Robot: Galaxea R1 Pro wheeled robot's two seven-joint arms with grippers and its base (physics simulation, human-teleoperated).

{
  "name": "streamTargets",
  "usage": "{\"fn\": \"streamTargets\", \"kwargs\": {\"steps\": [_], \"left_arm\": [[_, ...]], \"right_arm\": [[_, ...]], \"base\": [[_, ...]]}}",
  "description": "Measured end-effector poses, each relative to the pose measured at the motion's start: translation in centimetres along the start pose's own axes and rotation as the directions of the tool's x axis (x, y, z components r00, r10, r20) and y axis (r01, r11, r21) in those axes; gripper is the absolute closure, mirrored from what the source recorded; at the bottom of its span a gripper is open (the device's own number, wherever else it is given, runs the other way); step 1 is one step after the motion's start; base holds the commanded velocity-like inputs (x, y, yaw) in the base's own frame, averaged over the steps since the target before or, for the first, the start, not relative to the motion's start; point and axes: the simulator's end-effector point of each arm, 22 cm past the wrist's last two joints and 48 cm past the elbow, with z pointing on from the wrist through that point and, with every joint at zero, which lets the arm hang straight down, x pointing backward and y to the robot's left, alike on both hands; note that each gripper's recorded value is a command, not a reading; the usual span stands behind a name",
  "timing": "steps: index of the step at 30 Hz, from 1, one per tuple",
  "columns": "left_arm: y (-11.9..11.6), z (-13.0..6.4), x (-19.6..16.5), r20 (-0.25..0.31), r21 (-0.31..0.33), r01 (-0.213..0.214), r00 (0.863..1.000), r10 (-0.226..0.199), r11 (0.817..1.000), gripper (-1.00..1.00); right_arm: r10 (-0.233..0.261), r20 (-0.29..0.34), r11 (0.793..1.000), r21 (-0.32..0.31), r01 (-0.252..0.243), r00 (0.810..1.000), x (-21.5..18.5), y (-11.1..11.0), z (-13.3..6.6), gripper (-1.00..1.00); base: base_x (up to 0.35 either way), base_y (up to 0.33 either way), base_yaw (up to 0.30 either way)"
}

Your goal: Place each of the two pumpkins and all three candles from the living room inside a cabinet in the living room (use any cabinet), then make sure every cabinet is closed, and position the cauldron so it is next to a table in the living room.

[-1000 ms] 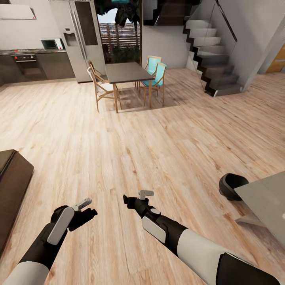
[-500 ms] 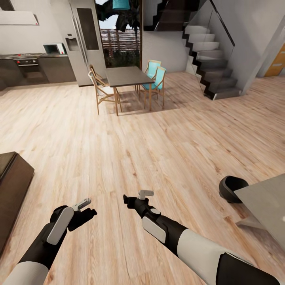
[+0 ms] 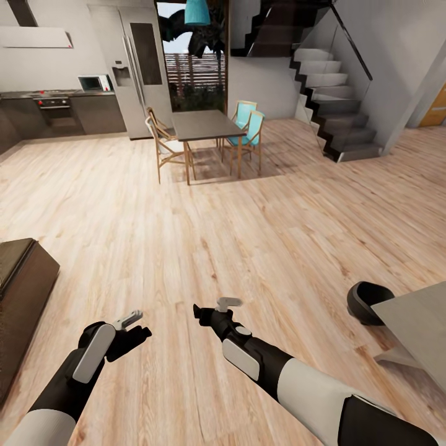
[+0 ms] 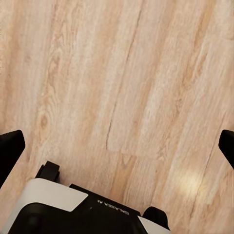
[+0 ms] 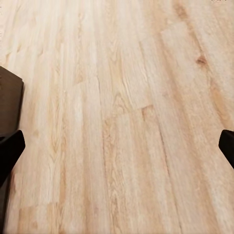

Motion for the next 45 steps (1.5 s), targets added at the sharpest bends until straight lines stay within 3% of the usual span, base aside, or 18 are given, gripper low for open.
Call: {"fn": "streamTargets", "kwargs": {"steps": [45], "left_arm": [[-1.1, -2.7, -1.8, 0.055, 0.033, -0.002, 0.998, 0.0, 0.999, -1.0]], "right_arm": [[-0.021, 0.058, 1.0, -0.011, 0.021, 0.998, -3.3, 1.5, -1.5, -1.0]], "base": [[0.0, 0.0, 0.027]]}}
